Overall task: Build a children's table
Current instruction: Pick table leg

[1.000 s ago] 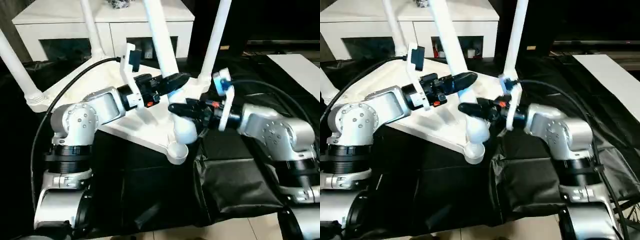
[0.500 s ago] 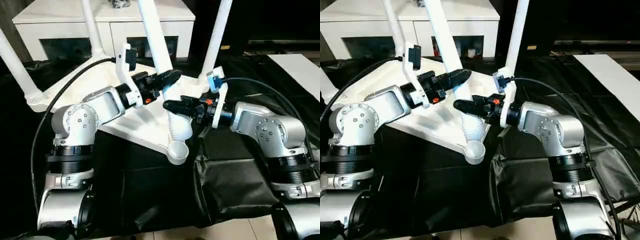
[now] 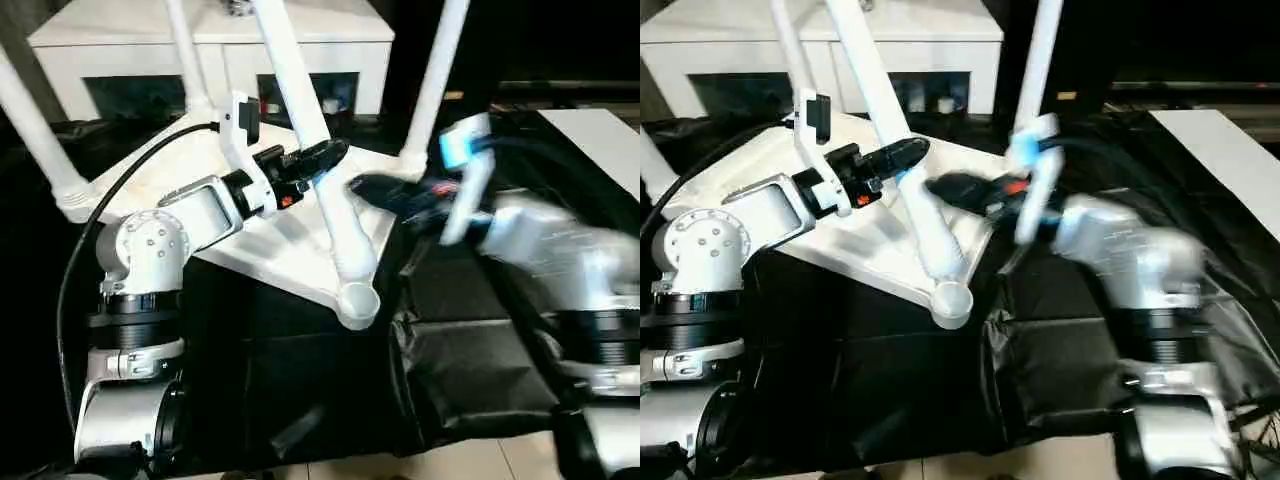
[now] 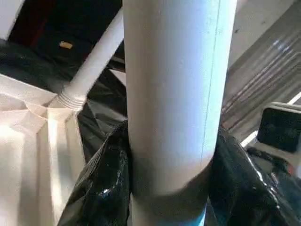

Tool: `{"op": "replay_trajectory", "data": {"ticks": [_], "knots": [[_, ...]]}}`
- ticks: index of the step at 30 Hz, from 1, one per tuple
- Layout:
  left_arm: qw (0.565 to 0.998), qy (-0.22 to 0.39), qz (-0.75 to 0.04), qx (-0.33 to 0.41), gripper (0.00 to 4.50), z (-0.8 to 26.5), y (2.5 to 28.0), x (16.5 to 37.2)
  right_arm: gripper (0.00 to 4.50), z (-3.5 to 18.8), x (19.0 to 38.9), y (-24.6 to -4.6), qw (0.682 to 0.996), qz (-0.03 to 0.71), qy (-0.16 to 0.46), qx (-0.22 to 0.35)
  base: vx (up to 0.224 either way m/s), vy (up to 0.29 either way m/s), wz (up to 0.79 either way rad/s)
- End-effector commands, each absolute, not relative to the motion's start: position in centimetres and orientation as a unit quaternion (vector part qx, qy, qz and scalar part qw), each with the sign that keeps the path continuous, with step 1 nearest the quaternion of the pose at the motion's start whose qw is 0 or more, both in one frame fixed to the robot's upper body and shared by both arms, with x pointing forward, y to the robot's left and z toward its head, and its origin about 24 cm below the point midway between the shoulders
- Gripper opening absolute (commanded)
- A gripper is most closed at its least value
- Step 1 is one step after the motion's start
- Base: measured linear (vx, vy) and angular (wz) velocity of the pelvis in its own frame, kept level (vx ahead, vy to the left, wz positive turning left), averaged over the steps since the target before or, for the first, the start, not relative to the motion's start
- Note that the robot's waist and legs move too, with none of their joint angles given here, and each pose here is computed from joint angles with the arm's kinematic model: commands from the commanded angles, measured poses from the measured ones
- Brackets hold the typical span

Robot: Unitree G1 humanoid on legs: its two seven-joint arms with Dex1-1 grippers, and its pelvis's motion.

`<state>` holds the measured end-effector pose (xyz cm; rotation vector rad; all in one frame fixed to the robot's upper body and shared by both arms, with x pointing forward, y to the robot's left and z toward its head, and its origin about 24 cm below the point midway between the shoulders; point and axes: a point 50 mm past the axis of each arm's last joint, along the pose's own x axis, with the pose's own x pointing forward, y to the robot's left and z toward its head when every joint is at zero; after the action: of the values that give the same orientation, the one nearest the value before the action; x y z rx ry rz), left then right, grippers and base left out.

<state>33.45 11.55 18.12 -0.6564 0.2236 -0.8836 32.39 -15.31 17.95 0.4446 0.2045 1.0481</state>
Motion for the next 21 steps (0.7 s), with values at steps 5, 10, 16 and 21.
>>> {"op": "replay_trajectory", "data": {"ticks": [5, 10, 16, 21], "knots": [[0.79, 0.062, -0.503, -0.344, 1.88, 19.5, 11.1, 32.0, 3.04, 18.0, 31.6, -16.0, 0.843, 0.494, 0.113, 0.182, 0.0, 0.0, 0.0], [0.75, 0.03, -0.522, -0.405, 1.88, 20.2, 11.5, 32.0, 3.04, 18.4, 30.8, -15.5, 0.821, 0.525, 0.125, 0.186, 0.0, 0.0, 0.0], [0.754, 0.032, -0.543, -0.368, 1.88, 19.9, 11.2, 31.7, 3.04, 18.6, 30.8, -14.5, 0.805, 0.548, 0.128, 0.187, 0.0, 0.0, 0.0], [0.757, 0.037, -0.564, -0.328, 1.88, 19.8, 11.0, 31.4, 3.37, 19.1, 30.6, -14.0, 0.78, 0.575, 0.133, 0.205, 0.0, 0.0, 0.0]]}}
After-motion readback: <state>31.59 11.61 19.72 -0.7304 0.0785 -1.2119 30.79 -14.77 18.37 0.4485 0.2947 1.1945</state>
